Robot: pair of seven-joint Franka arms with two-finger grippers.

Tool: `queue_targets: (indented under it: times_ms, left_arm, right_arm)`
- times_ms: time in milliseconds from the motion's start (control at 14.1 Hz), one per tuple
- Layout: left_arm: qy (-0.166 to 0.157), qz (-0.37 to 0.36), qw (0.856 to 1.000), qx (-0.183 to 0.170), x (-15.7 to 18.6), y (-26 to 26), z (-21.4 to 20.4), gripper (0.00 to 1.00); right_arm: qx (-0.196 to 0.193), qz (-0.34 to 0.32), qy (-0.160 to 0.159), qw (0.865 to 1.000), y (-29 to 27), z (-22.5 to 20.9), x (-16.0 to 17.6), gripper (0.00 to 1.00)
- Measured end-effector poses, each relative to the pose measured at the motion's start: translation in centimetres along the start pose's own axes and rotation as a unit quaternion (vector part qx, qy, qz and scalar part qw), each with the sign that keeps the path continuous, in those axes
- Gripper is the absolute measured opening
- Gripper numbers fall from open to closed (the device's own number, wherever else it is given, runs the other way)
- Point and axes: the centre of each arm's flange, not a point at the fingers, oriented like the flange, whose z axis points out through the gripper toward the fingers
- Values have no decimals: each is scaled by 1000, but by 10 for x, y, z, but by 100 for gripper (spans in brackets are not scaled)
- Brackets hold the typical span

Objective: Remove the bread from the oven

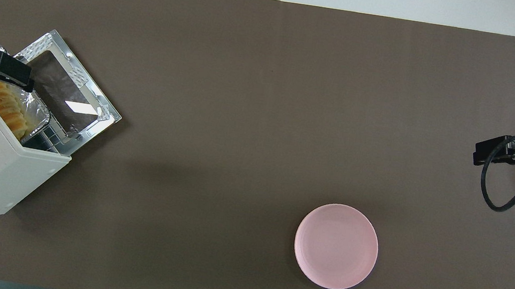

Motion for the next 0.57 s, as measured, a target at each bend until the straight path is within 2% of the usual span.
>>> queue_targets:
  times_ms: [568]
  left_arm:
    - [0,-5,1000,0,0,-6,0,100]
  right_arm:
    - [0,0,0,1000,0,0,0,100]
